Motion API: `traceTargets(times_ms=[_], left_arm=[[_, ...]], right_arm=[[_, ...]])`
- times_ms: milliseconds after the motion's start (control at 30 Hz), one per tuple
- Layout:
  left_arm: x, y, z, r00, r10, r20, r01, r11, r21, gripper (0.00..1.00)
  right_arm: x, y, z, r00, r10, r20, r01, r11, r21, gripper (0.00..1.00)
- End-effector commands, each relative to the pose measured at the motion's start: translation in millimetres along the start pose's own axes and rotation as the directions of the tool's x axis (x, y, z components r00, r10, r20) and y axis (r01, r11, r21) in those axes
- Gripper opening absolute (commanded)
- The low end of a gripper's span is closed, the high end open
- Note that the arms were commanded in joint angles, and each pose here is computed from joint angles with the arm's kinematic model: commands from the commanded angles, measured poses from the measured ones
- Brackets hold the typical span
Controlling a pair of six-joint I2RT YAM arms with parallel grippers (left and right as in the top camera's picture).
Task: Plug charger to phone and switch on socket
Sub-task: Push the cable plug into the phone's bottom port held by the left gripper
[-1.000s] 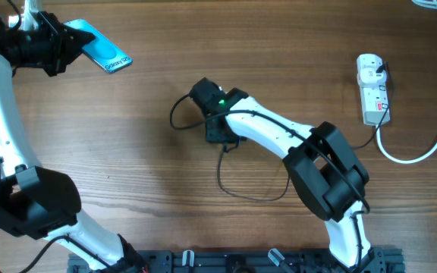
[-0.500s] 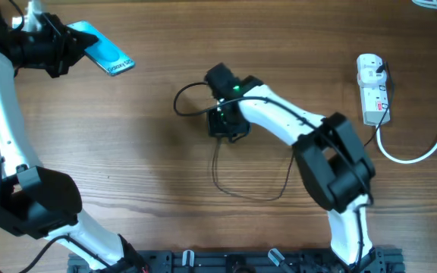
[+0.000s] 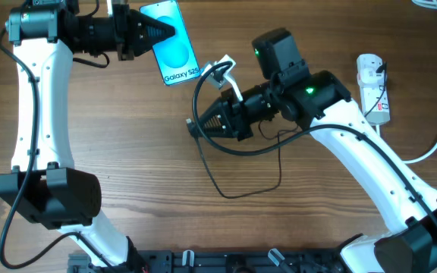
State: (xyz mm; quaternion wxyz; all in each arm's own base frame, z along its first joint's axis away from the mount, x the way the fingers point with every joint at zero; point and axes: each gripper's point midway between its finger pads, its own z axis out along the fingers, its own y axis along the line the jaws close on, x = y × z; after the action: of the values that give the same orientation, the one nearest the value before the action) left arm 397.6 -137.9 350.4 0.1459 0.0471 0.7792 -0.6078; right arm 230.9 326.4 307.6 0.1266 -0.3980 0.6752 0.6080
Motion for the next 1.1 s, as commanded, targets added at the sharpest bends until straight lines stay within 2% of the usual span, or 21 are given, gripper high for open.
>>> traceTargets(times_ms=[0, 167, 367, 533, 667, 867, 1067], left_arm=[[4.4, -21.7, -0.1, 0.998, 0.067, -0.008, -0.066, 0.994, 0.083, 0.04], [6.9, -27.4, 1.1, 0.996, 0.092, -0.014, -0.090, 0.989, 0.116, 0.04], [15.3, -30.1, 8.5, 0.993, 0.111, -0.038, -0.106, 0.986, 0.126, 0.04], [13.0, -28.4, 5.8, 0.991, 0.129, -0.027, -0.125, 0.985, 0.120, 0.04], [9.6, -33.3, -3.4, 0.992, 0.125, -0.005, -0.123, 0.980, 0.157, 0.04], [9.8, -33.7, -3.0, 0.992, 0.126, -0.006, -0.124, 0.979, 0.159, 0.04], [10.5, -33.9, -2.4, 0.992, 0.122, -0.009, -0.119, 0.980, 0.160, 0.04]], right_arm=[[-8.6, -6.7, -3.9, 0.999, 0.044, 0.029, -0.043, 0.999, -0.024, 0.05], [-27.8, -25.3, -13.9, 0.991, 0.099, 0.090, -0.100, 0.995, 0.007, 0.04], [-33.1, -42.7, -6.8, 0.989, 0.115, 0.088, -0.112, 0.993, -0.046, 0.04], [-33.8, -29.4, -8.3, 0.994, 0.076, 0.075, -0.067, 0.991, -0.116, 0.04], [-33.6, -28.0, -8.7, 0.995, 0.075, 0.073, -0.066, 0.990, -0.124, 0.04], [-38.6, -34.7, -21.3, 0.991, 0.092, 0.100, -0.082, 0.991, -0.107, 0.04], [-39.9, -25.7, -23.3, 0.994, 0.057, 0.093, -0.043, 0.988, -0.151, 0.04]])
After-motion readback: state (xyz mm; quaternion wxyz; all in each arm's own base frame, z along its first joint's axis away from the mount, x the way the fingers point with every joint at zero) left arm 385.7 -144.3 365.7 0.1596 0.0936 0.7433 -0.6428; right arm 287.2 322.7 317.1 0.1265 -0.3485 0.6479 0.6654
